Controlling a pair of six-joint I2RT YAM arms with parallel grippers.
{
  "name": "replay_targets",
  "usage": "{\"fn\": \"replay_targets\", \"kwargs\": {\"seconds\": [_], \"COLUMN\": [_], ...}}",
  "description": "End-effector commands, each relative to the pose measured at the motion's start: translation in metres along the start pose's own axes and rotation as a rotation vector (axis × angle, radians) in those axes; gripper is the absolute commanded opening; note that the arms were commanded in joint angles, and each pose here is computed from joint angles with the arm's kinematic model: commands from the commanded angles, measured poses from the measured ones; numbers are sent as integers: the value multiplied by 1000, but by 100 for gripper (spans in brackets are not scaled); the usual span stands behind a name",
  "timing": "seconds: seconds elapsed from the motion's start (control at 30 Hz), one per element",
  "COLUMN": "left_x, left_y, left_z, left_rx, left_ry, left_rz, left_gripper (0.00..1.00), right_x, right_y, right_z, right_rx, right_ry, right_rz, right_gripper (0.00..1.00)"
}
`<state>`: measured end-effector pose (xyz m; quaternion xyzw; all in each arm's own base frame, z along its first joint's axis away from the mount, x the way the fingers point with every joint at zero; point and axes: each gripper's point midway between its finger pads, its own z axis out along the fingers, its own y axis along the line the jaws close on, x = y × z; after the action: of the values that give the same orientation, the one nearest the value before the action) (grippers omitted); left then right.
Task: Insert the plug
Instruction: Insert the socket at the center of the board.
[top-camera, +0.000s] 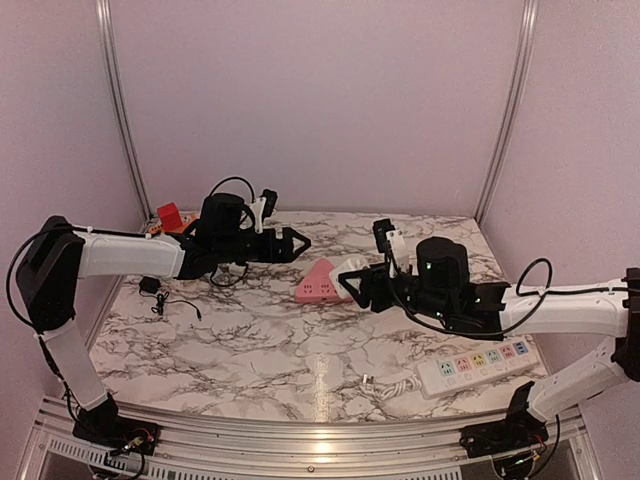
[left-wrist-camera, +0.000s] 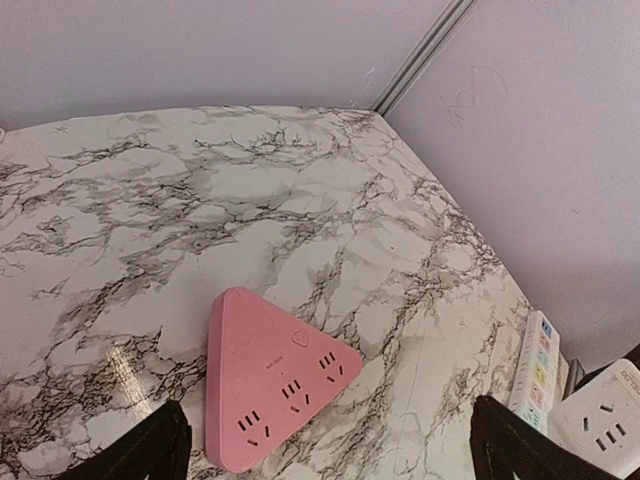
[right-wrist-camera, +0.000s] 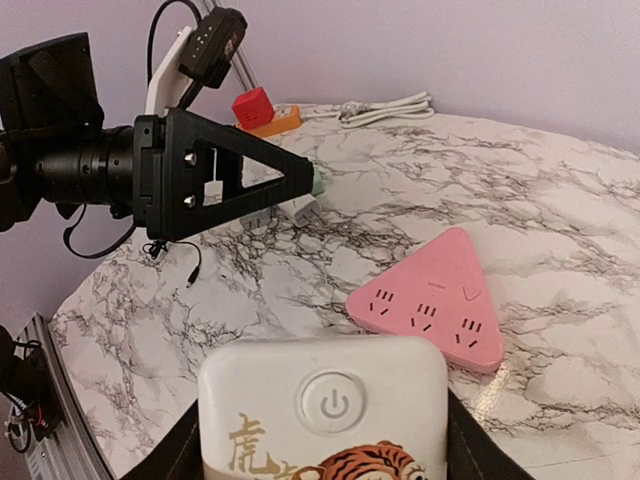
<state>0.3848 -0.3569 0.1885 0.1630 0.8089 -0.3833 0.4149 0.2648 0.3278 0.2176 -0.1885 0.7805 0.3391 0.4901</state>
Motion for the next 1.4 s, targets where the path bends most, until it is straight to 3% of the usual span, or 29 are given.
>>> {"fn": "replay_targets", "kwargs": {"seconds": [0.0, 0.43, 1.37], "left_x": [16, 71, 118], "left_y": [17, 34, 14], "left_z": [22, 60, 58], "left_rx": [-41, 14, 115], "left_ry": [60, 187, 263], "left_rz": [-77, -229, -254], "left_gripper": [99, 99, 99], "right_x": [-20, -5, -12], "right_y": [-23, -71, -98], "right_z": [8, 40, 45], "right_rx": [170, 368, 413], "right_ry": [-82, -41, -32], "right_rz": [-37, -44, -53], "right_gripper": [21, 19, 19]}}
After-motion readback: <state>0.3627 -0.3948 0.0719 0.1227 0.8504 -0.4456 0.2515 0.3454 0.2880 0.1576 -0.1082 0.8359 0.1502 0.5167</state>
